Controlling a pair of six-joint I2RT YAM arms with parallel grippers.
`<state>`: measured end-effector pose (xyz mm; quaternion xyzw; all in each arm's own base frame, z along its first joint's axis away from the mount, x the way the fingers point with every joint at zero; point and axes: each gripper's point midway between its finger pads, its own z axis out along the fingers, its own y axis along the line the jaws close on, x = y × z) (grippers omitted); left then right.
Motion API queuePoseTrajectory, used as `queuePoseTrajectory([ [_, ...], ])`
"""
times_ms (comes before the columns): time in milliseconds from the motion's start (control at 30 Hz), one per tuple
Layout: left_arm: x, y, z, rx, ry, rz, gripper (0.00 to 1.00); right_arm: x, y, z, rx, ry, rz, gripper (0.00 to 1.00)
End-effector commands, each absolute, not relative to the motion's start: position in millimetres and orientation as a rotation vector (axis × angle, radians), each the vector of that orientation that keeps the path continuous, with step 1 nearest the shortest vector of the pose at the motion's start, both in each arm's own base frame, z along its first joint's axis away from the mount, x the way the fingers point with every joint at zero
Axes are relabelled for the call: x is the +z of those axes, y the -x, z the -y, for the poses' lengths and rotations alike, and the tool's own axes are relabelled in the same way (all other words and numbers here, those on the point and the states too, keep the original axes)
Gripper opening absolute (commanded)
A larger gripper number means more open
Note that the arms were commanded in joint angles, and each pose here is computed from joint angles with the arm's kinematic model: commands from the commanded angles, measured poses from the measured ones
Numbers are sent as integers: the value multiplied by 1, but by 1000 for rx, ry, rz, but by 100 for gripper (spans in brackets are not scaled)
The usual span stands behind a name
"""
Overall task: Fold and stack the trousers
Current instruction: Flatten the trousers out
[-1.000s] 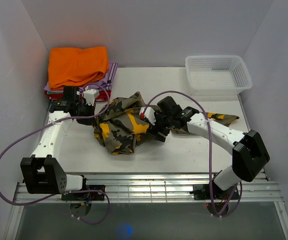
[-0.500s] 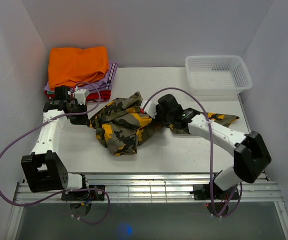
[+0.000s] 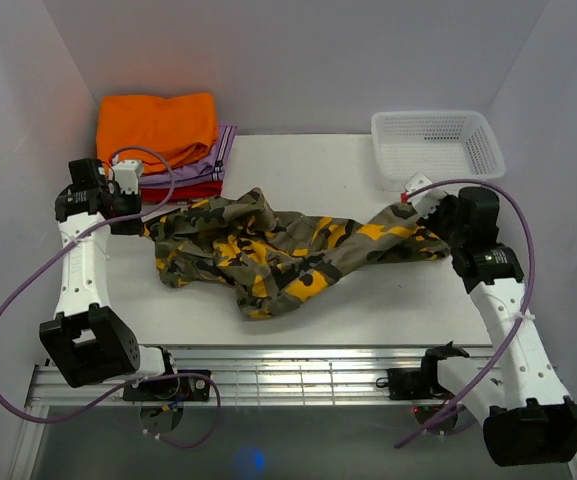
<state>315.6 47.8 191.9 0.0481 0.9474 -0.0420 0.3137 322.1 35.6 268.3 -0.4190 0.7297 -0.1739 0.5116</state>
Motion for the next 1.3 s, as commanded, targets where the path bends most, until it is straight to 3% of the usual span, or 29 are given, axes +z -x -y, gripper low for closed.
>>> queuePoseTrajectory([
  [0,232,-318,-87,104,-120,-2401,0,241,-308,32,-588,1060,-1851,8],
  [233,226,-302,-115,239,-102,-2422,0,182,-283,164,-747,991,-2089,8],
  [433,214,-314,-114,186,-130,-2427,0,167,-290,208,-772,918,-2202,8],
  [633,217,-367,-107,13,-227,-2390,1,156,-300,226,-779,884,-2259,8],
  [667,220,-374,-105,-18,-235,-2390,8,153,-299,224,-753,868,-2276,8],
  [733,238,-397,-99,-100,-267,-2354,34,153,-301,221,-708,855,-2291,8],
  [800,250,-392,-90,-166,-320,-2364,48,149,-297,215,-655,840,-2329,8],
  [833,257,-383,-81,-192,-366,-2346,67,149,-296,213,-644,834,-2334,8],
  [867,259,-371,-68,-254,-419,-2326,75,148,-294,211,-630,829,-2341,8],
  [1067,227,-262,-17,-302,-830,-2247,82,136,-285,186,-534,838,-2365,8],
  [1267,147,-211,-8,-316,-1011,-2287,82,138,-298,164,-463,827,-2378,8],
])
